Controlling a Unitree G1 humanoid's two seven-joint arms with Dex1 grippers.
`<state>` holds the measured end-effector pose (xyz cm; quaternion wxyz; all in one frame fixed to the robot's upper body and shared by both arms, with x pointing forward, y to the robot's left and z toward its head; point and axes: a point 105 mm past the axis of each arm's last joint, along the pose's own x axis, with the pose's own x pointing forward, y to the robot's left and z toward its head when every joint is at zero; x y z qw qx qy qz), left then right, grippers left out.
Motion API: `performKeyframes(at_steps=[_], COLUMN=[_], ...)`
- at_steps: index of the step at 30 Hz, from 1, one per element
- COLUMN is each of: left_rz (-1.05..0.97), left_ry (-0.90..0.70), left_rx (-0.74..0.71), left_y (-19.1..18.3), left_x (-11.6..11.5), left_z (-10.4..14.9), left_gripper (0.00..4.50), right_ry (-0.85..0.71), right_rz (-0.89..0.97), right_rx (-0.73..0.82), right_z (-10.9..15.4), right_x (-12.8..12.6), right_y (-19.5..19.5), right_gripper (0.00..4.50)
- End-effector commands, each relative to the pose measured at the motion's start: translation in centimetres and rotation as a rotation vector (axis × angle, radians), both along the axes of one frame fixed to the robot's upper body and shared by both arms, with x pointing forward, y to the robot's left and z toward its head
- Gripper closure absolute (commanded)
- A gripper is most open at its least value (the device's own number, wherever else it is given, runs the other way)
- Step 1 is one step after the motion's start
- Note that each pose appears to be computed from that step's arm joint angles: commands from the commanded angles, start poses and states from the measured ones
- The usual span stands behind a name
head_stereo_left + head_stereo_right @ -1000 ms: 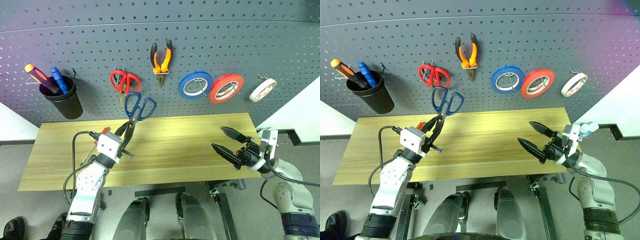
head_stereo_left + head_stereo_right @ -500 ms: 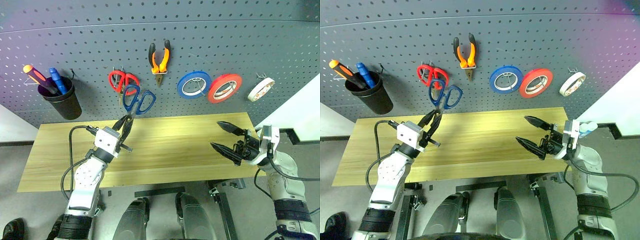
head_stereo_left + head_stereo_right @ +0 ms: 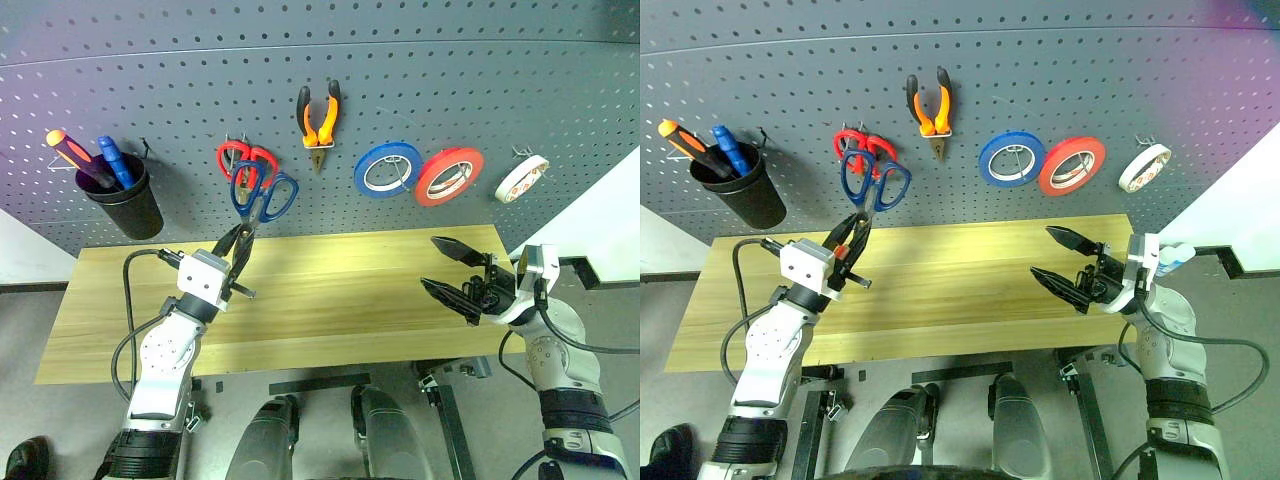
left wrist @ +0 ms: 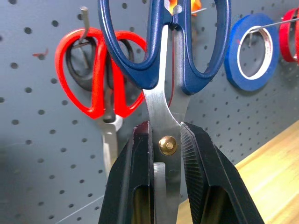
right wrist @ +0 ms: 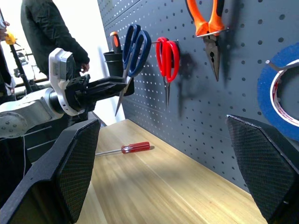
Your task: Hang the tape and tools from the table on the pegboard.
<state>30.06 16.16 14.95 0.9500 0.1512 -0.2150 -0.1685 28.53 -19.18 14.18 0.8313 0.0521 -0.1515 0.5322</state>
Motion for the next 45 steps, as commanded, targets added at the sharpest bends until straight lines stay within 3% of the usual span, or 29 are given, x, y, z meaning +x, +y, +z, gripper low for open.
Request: performKeyframes(at_steps=[1, 11, 28, 45], left_rz=[0.006, 0.082, -0.02, 0.012], left_ry=[-0.091, -0.116, 0.012, 0.065], left_rx=[-0.01, 0.022, -0.156, -0.166], left_y=[0.2, 0.9, 1.3, 1.8], left_x=[-0.8, -0.9, -0.3, 1.1], left_z=[2.1, 2.3, 1.1, 0.6], left_gripper=[3.99, 3.99, 3.99, 3.99], right_ry=[-0.035, -0.035, -0.028, -0.022], right_rz=[-0.01, -0.019, -0.044, -0.064], right_rx=[-0.016, -0.03, -0.041, -0.045], right_z=[0.3, -0.1, -0.2, -0.1], right_x=[0.0, 0.1, 0.3, 0.4], right_y=[-0.3, -0.3, -0.3, -0.4], right_gripper=[0.0, 0.0, 0.0, 0.0])
